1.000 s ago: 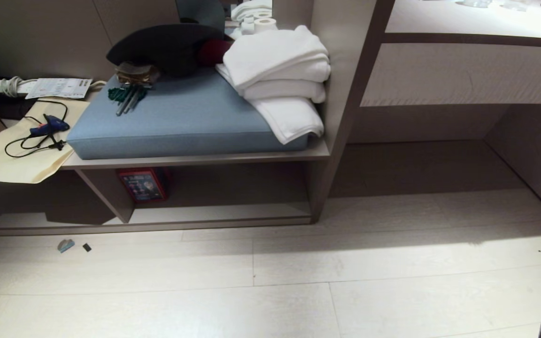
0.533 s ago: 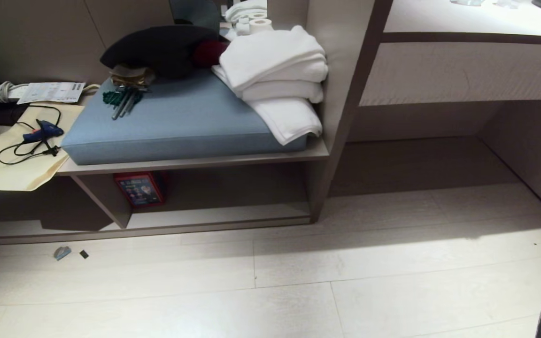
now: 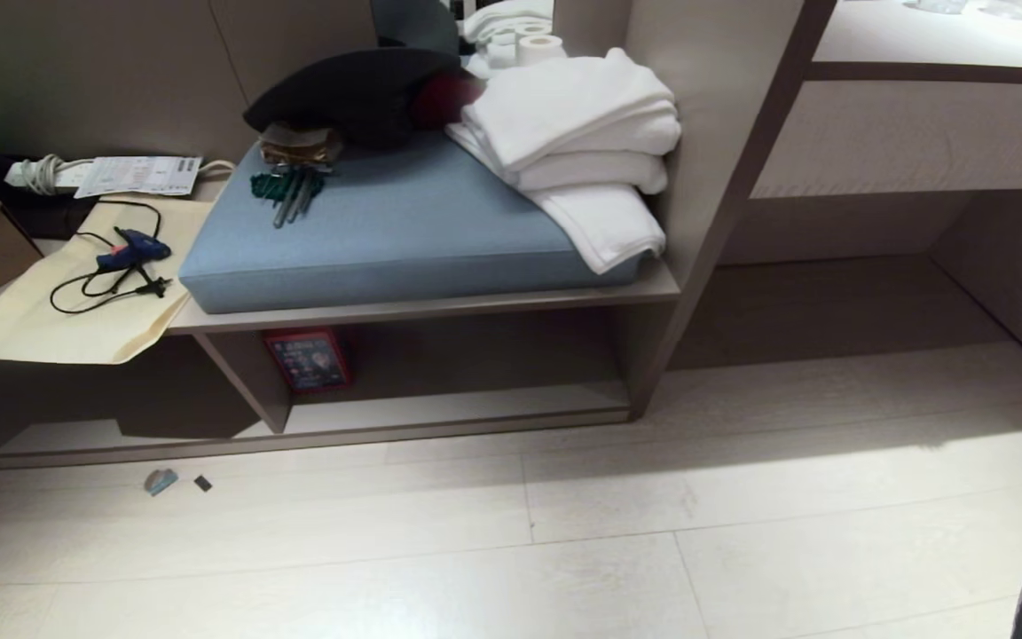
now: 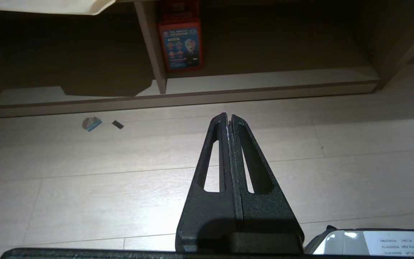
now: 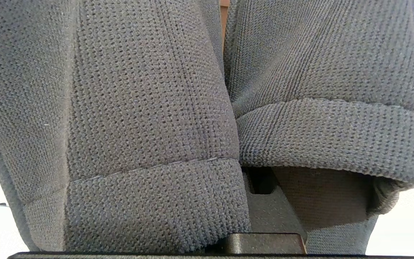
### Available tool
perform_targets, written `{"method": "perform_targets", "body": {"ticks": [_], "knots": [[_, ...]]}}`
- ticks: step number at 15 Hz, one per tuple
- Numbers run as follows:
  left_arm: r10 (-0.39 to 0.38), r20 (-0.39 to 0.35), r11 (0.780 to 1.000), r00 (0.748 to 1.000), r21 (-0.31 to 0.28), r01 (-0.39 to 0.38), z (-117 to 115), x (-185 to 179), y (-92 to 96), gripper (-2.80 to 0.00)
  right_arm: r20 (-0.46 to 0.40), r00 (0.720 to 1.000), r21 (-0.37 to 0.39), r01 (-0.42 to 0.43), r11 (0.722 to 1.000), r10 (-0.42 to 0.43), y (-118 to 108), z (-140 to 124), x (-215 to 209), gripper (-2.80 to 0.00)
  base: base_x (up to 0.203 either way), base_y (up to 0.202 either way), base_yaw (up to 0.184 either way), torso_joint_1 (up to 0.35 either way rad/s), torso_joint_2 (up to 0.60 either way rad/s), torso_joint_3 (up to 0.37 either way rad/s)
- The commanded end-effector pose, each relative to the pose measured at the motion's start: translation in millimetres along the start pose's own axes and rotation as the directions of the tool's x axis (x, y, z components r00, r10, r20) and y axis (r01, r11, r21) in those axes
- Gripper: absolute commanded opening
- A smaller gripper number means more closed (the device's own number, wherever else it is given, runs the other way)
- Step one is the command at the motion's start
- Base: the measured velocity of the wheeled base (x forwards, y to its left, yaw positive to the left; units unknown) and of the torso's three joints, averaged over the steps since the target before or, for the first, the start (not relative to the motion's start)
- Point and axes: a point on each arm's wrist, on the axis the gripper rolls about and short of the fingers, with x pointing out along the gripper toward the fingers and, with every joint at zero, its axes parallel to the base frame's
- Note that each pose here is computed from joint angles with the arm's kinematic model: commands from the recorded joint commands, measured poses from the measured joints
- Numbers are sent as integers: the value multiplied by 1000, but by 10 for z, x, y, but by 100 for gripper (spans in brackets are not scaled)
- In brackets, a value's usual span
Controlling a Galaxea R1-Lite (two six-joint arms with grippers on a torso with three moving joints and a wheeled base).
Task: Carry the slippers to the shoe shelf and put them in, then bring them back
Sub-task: Place the slippers into the shoe cabinet
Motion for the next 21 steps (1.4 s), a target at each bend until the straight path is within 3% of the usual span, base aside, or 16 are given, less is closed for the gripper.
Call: {"method": "perform_targets", "body": {"ticks": [1,9,21], "knots": [[2,-6,1000,1000,0,-2,-21,5,1,-280,-2,1000,-1,0,1000,0,0,1,2,-280,0,196,-2,2,3,0],[2,-6,1000,1000,0,-2,-21,5,1,-280,-2,1000,1,0,1000,0,0,1,2,-280,0,172,-3,2,2,4],[1,-6,1000,1000,1,0,-21,5,0,-280,-2,1000,4,0,1000,0,0,1,2,-280,0,0,0,0,0,0]]}}
